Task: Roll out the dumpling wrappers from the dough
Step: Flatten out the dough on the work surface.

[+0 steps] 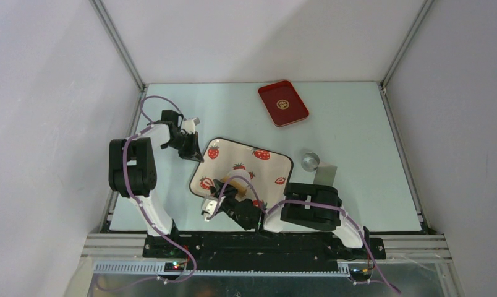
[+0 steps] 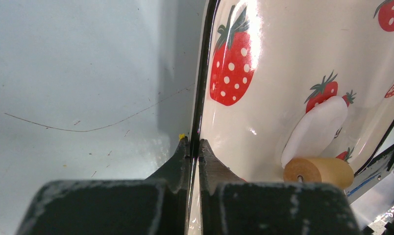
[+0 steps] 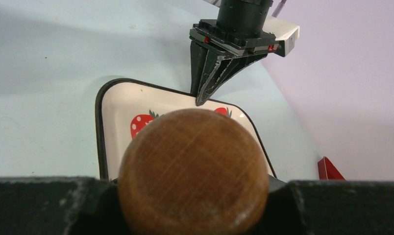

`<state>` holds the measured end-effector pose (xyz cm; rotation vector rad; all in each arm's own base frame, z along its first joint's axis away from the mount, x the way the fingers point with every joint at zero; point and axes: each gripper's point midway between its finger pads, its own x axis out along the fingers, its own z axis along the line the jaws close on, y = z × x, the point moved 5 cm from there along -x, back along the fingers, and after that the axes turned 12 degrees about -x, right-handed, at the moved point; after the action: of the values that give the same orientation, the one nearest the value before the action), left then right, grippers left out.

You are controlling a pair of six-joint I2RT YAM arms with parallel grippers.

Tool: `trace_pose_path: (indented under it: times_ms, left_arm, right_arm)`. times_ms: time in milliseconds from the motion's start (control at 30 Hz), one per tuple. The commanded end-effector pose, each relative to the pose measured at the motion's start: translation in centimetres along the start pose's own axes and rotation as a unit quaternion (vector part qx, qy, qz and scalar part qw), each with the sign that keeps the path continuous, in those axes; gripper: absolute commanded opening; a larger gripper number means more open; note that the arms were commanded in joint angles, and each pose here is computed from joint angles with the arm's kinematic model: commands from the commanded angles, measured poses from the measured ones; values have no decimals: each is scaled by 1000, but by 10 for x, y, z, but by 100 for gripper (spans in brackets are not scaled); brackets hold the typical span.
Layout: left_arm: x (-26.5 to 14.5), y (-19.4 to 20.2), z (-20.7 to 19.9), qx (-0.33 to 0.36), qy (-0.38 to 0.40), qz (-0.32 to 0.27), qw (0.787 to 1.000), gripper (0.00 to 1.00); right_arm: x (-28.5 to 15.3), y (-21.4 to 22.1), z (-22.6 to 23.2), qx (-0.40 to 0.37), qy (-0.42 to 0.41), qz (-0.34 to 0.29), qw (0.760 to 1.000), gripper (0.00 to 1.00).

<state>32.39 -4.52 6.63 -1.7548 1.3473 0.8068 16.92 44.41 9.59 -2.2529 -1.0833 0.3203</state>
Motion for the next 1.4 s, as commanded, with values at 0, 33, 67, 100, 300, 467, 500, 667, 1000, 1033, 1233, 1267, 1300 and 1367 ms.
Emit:
trace_pose_path:
  times_ms: [0,33,67,100,300,467,500,667,1000,1033,1233,1267,1300,1367]
  left_arm:
    - [-12,-11,-10,16,21,-33,999,0]
    - [-12,-12,-10,16,20,-34,999,0]
    - [-12,-12,-10,16,20,-34,999,0]
    - [-11,-11,-10,17,20,-33,999,0]
    - [-11,-11,-9,17,18,-33,999,0]
    - [-11,-12,-8,18,15,-33,999,0]
    - [-11,-12,-8,18,14,-34,999,0]
    - [-12,-12,-8,18,13,-35,999,0]
    - [-12,-12,-7,19,11,-35,999,0]
    - [-11,-12,-7,18,12,-34,999,0]
    - [-9,-12,-6,17,15,-30,999,0]
    - [-9,-12,-7,18,15,-30,999,0]
    - [-10,-12,-7,19,16,-32,999,0]
    - [-10,-12,-8,19,19,-32,999,0]
  right_arm:
    - [-9,10,21,0,-32,10,999,0]
    - [-9,10,21,0,-32,10,999,0]
    - [-9,9,20,0,-30,8,1000,0]
    - [-9,9,19,-1,-27,8,1000,0]
    - [0,-12,-12,-18,21,-15,999,0]
    - [4,-31,-39,-29,66,-29,997,0]
    - [5,-32,-43,-33,73,-28,996,0]
    - [15,-37,-74,-34,120,-15,992,0]
    - [35,29,-114,-2,137,97,986,0]
    - [36,35,-118,2,137,106,985,0]
    - [40,39,-104,31,106,129,985,0]
    - [40,39,-101,25,107,131,985,0]
    - [41,38,-95,24,108,126,986,0]
    - [43,36,-87,20,109,120,986,0]
